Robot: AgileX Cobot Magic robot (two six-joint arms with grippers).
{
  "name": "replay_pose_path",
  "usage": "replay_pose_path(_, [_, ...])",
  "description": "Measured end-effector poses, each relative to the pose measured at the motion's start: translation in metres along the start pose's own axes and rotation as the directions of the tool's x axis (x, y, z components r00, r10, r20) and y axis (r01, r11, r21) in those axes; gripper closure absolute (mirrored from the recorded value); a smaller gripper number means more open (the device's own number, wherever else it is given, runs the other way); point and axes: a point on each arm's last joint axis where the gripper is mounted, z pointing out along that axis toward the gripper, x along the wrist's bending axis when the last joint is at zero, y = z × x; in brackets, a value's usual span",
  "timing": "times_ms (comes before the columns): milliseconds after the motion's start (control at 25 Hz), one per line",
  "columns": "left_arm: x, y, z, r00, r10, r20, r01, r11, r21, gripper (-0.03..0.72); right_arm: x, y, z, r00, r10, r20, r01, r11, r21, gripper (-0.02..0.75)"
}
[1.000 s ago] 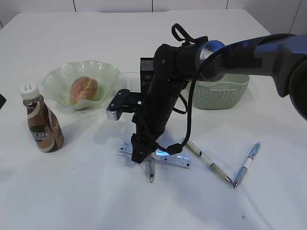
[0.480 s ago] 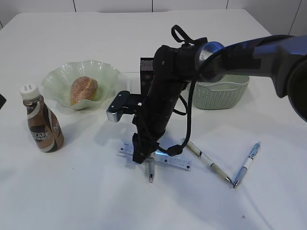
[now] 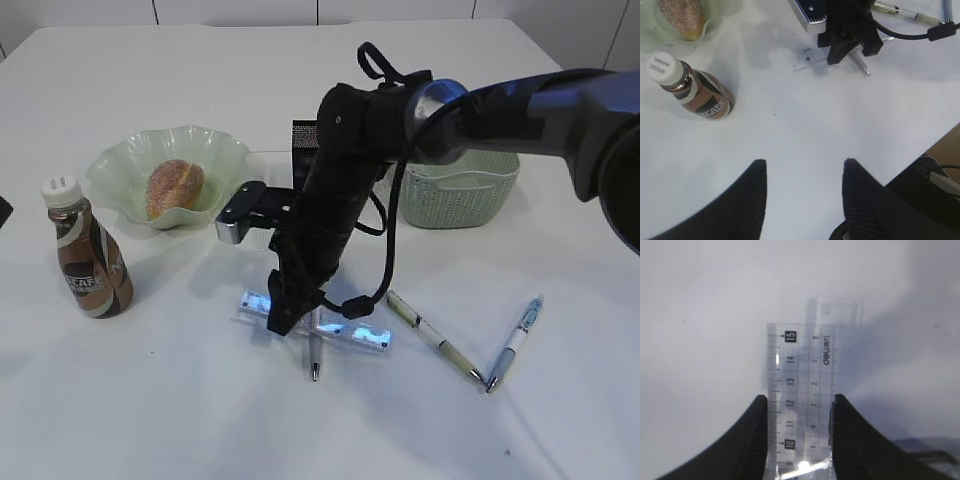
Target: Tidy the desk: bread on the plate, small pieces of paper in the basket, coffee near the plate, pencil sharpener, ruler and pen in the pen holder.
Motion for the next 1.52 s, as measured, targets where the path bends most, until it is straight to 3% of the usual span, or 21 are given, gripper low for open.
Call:
replay_pose_path(320, [0.000,0.000,0.000,1.000,0.000,0.000,0.000,1.000,0.000,0.347,0.000,0.014,-0.013,1.000,0.003,-0.011,-0.003,0.997,-0.071,0.434])
replay_pose_path(720, [0.000,0.000,0.000,1.000,0.000,0.000,0.000,1.000,0.000,0.347,-0.002,0.049,-0.051,1.000,0.003,0.024,0.003,0.961,-0.277,0.434])
replay_pose_path(920, [0.000,0.000,0.000,1.000,0.000,0.000,0.000,1.000,0.000,0.347,-0.009,0.060,-0.077,0.999,0.043,0.021,-0.030,0.905,-0.424,0.434])
replay_pose_path(1200, [0.000,0.000,0.000,1.000,0.000,0.000,0.000,1.000,-0.002,0.347,-0.037,0.050,-0.121,0.992,0.121,-0.027,-0.112,0.773,-0.625,0.434])
replay_pose_path(1320, [0.000,0.001,0.000,1.000,0.000,0.000,0.000,1.000,-0.014,0.348,-0.046,0.042,-0.133,0.992,0.125,-0.036,-0.116,0.725,-0.679,0.435])
replay_pose_path(1520, [0.000,0.002,0.000,1.000,0.000,0.001,0.000,1.000,-0.018,0.348,-0.056,0.034,-0.139,0.993,0.119,0.021,-0.070,0.709,-0.701,0.435])
